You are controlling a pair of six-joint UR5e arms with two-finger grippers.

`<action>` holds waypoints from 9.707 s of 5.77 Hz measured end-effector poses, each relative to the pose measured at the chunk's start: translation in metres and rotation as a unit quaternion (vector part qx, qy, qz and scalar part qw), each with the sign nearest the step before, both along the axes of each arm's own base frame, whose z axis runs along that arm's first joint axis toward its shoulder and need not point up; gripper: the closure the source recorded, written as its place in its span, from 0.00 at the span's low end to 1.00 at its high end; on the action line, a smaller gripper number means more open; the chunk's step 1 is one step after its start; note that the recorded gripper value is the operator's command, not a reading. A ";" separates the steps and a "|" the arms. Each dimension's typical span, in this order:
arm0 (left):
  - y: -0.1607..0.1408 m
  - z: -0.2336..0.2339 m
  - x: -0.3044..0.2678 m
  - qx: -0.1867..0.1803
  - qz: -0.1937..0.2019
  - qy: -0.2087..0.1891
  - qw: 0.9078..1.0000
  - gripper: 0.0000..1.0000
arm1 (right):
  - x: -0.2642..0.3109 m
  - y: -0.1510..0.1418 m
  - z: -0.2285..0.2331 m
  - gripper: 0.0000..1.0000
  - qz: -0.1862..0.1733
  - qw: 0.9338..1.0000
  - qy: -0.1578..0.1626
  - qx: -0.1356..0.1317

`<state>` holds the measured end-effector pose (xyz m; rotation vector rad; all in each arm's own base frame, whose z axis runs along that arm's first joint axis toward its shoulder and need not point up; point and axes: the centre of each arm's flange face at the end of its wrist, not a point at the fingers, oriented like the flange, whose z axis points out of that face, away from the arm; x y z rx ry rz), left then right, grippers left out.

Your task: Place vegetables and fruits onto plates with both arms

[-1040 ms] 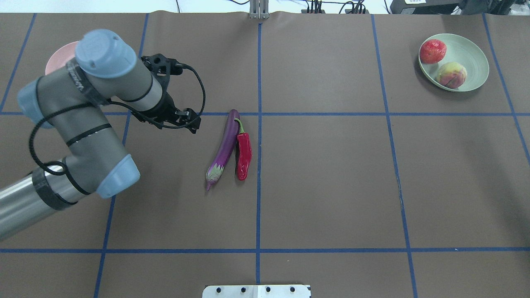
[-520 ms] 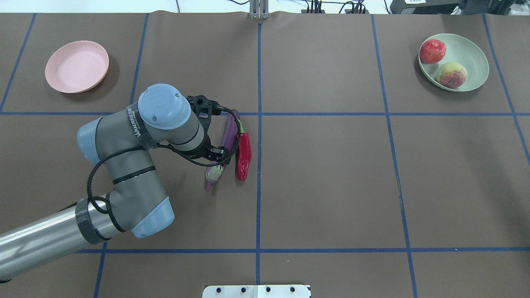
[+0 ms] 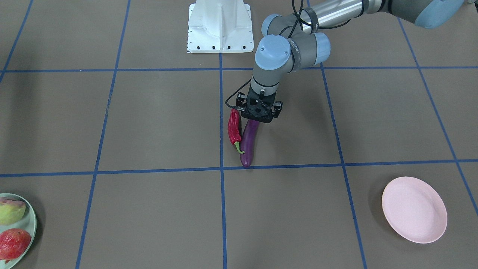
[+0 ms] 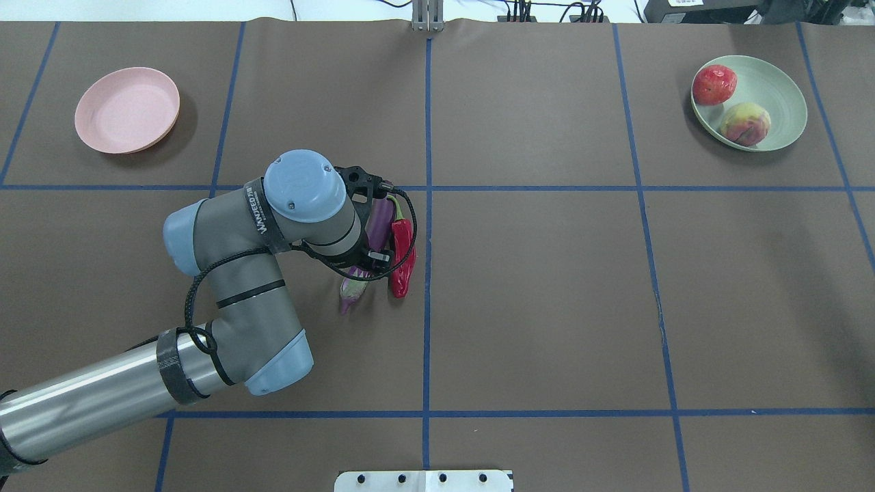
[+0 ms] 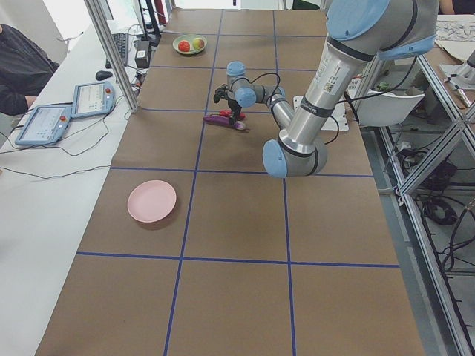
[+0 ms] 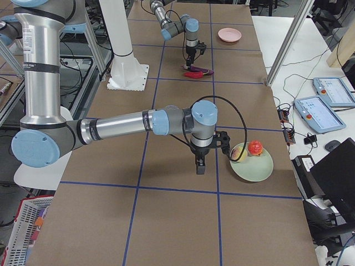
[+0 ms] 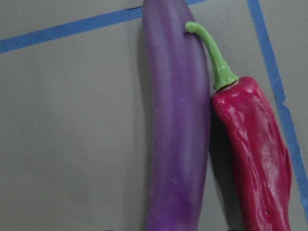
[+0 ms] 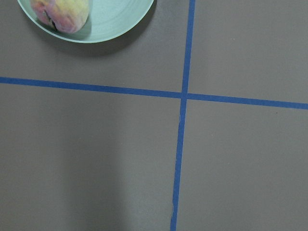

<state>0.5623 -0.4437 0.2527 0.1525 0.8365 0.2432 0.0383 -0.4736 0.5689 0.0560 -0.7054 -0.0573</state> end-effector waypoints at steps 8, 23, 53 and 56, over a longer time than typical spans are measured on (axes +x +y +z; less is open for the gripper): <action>-0.042 -0.003 -0.047 -0.028 -0.026 0.003 0.999 1.00 | -0.001 -0.002 -0.006 0.00 -0.001 1.000 -0.006 0.007; -0.222 0.059 -0.156 -0.058 -0.031 0.003 0.998 0.01 | -0.003 -0.005 -0.007 0.00 -0.003 1.000 -0.016 0.005; -0.066 0.372 -0.617 -0.093 -0.033 -0.017 0.995 0.00 | -0.007 -0.013 -0.004 0.00 -0.006 1.000 -0.015 0.003; -0.011 0.388 -0.647 -0.079 -0.051 -0.025 0.995 0.00 | -0.007 -0.014 -0.004 0.00 -0.007 1.000 -0.015 0.003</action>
